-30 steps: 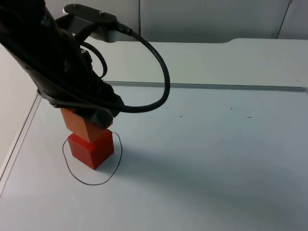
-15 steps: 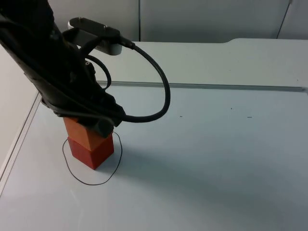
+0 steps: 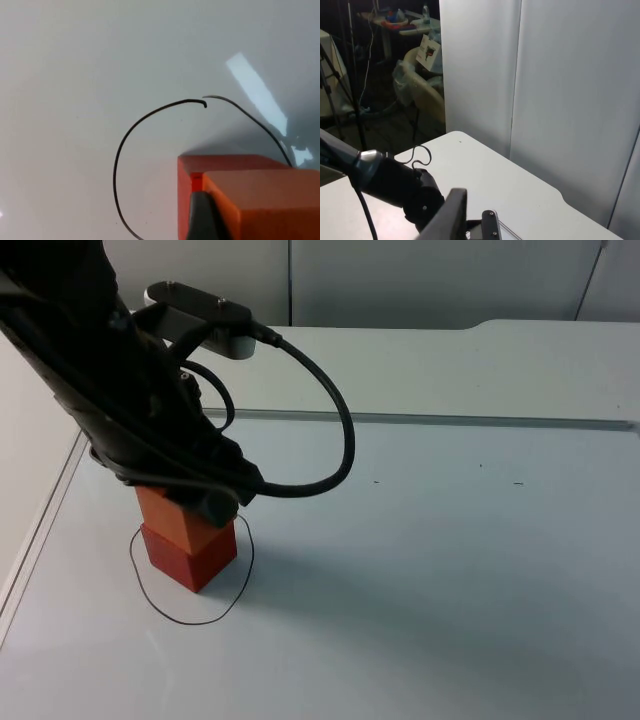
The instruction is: Pick up one cube with the left hand and another cube with the right hand. First place the cube in the right hand at the target position, then stack the cube in the left hand on top.
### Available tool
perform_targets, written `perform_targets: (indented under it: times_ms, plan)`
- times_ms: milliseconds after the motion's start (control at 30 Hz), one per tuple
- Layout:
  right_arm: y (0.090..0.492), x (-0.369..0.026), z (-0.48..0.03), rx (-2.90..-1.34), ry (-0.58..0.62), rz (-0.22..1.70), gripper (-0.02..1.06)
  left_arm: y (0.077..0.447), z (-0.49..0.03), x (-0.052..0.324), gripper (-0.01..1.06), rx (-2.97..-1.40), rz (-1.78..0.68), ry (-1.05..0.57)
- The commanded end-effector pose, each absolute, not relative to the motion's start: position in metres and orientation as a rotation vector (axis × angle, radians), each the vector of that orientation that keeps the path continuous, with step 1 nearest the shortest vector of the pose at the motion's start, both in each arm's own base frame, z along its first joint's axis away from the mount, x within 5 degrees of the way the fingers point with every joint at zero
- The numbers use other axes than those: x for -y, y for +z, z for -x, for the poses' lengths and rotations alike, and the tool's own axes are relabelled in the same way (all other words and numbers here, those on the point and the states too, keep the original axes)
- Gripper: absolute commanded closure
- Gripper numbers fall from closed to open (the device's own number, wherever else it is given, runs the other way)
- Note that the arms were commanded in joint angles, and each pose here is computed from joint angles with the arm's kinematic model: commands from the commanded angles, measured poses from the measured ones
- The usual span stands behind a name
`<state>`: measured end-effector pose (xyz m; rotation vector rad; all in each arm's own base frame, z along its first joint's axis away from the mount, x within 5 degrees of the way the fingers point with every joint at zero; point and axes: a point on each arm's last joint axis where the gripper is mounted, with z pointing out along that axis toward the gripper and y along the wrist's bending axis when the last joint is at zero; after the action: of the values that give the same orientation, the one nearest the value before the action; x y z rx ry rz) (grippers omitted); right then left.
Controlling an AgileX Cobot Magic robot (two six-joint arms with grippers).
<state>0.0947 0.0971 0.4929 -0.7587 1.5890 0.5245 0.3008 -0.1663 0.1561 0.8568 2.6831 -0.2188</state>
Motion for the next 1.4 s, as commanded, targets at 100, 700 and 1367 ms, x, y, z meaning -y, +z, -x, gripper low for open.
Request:
perform_targets:
  times_ms: [100,700,1367]
  plan:
    - [0.492,-0.097,-0.095,-1.583,0.523,0.759,-0.01,0.157,-0.303,0.167,0.91,-2.673,-0.841,-0.228]
    - [0.492,-0.097,-0.095,-1.583,0.523,0.759,-0.01,0.157,-0.302,0.167,0.24,-2.68,-0.834,-0.229]
    - [0.492,-0.097,-0.095,-1.575,0.511,0.767,-0.01,0.314,-0.291,0.165,0.22,-2.348,-0.792,-0.321]
